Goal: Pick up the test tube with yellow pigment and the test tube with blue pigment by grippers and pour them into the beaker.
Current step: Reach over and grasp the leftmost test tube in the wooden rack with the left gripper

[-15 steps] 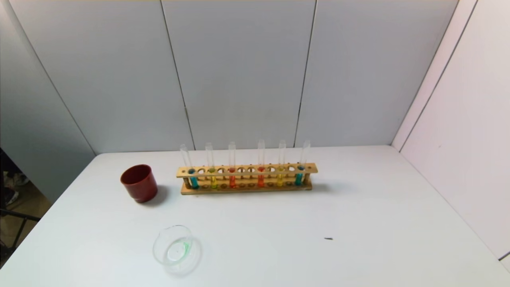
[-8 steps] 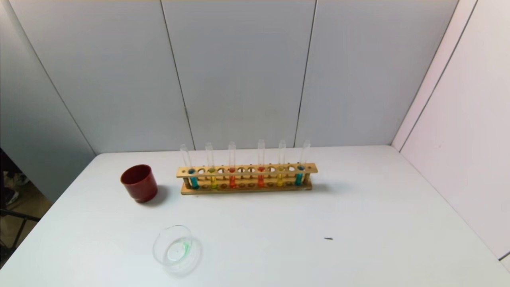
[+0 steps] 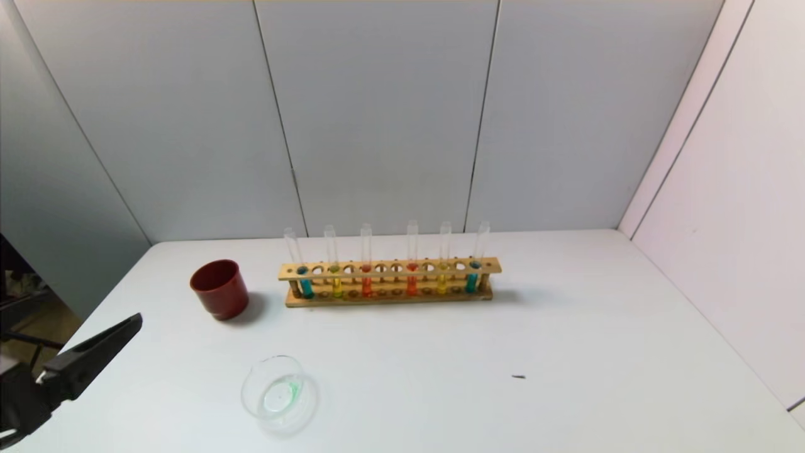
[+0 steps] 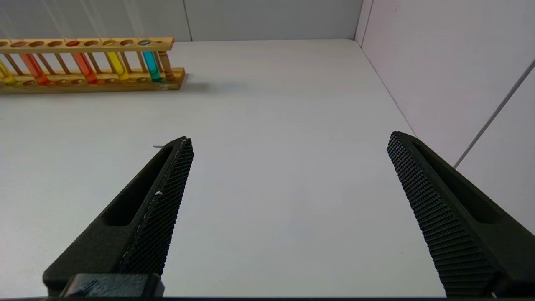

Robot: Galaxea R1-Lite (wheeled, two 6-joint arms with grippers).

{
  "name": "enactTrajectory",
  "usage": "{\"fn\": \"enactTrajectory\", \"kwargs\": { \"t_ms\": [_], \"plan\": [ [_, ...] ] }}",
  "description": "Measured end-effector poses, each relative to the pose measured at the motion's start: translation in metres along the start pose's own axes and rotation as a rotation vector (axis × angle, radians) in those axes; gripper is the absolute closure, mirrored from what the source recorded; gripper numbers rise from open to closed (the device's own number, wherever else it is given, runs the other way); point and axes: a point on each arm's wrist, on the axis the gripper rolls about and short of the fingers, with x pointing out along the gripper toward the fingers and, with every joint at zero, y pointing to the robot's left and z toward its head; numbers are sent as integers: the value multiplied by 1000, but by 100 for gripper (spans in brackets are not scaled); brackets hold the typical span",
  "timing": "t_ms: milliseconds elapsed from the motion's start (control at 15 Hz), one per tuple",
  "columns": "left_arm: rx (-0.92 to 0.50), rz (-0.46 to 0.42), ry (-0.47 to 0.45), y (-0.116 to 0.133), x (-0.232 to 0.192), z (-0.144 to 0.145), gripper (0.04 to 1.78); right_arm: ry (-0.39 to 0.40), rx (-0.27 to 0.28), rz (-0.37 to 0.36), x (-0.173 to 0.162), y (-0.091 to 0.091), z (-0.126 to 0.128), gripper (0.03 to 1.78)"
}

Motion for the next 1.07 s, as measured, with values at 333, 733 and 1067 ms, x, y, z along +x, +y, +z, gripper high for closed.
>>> {"fn": "enactTrajectory", "kwargs": {
  "t_ms": [333,733,1067],
  "plan": [
    [-49,-81,24,-7,64,5,7,0,0,0,0,0,0,11],
    [-60,-111,114,-19,119,-7,7,0,0,0,0,0,0,11],
    [-49,-109,101,-30,164,-25,7,0,0,0,0,0,0,11]
  ]
}}
